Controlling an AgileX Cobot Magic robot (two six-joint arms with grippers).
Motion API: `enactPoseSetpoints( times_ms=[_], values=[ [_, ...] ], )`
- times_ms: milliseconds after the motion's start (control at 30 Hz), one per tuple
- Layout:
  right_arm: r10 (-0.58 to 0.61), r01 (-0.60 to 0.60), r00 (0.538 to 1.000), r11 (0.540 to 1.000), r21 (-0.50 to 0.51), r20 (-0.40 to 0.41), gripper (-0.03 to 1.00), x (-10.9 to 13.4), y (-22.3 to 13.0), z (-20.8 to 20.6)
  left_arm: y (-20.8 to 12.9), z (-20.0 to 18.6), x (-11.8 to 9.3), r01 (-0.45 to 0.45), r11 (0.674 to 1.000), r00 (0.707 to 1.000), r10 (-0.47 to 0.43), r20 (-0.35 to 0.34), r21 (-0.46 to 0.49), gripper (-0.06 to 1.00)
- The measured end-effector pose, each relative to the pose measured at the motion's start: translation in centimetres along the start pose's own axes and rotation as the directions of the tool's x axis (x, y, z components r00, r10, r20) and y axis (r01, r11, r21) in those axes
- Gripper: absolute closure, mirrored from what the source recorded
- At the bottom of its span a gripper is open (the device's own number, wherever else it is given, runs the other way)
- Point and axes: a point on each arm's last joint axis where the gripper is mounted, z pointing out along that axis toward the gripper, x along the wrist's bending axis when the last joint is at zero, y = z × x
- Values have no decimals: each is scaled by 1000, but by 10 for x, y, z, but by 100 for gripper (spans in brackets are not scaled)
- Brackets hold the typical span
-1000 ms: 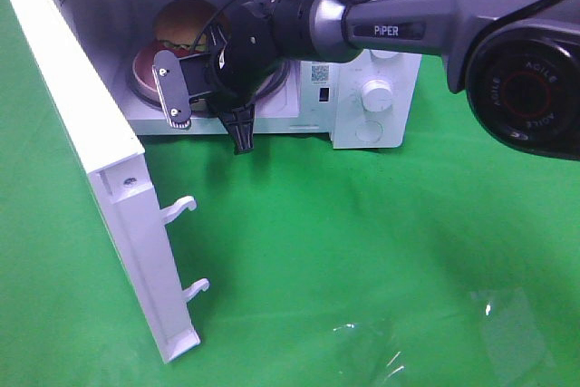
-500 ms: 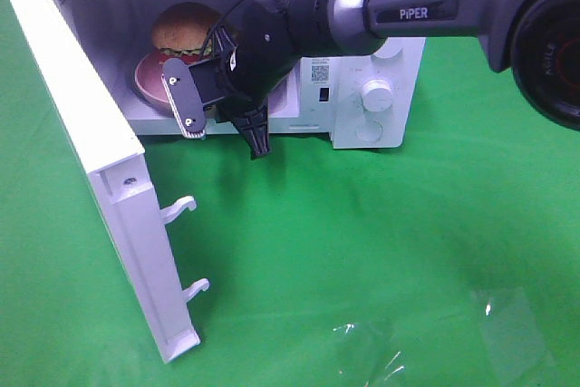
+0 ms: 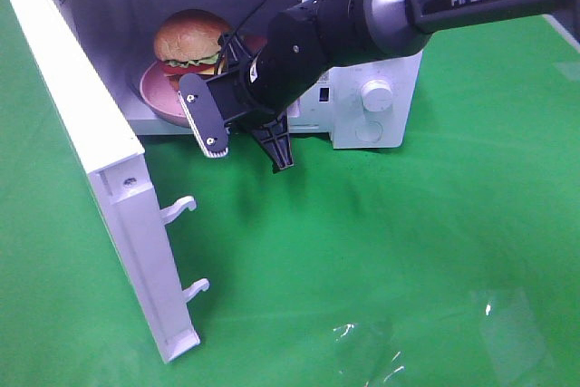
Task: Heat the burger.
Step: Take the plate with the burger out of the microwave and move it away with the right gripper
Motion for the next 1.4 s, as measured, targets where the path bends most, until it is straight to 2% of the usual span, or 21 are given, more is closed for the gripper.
enactPoseSetpoints(
  times_ms=[433, 767, 1400],
  values=[
    [-51, 51, 999, 999, -9, 17, 88, 18, 1, -34, 0, 0, 0, 0, 1000, 1000, 0, 0, 0, 13],
    [-97, 97, 995, 995, -23, 3, 88, 42, 8, -62, 0, 0, 0, 0, 1000, 1000, 0, 0, 0, 13],
    [-87, 87, 996, 995, -42, 8, 88, 77, 8, -124, 0, 0, 0, 0, 1000, 1000, 0, 0, 0, 13]
  ],
)
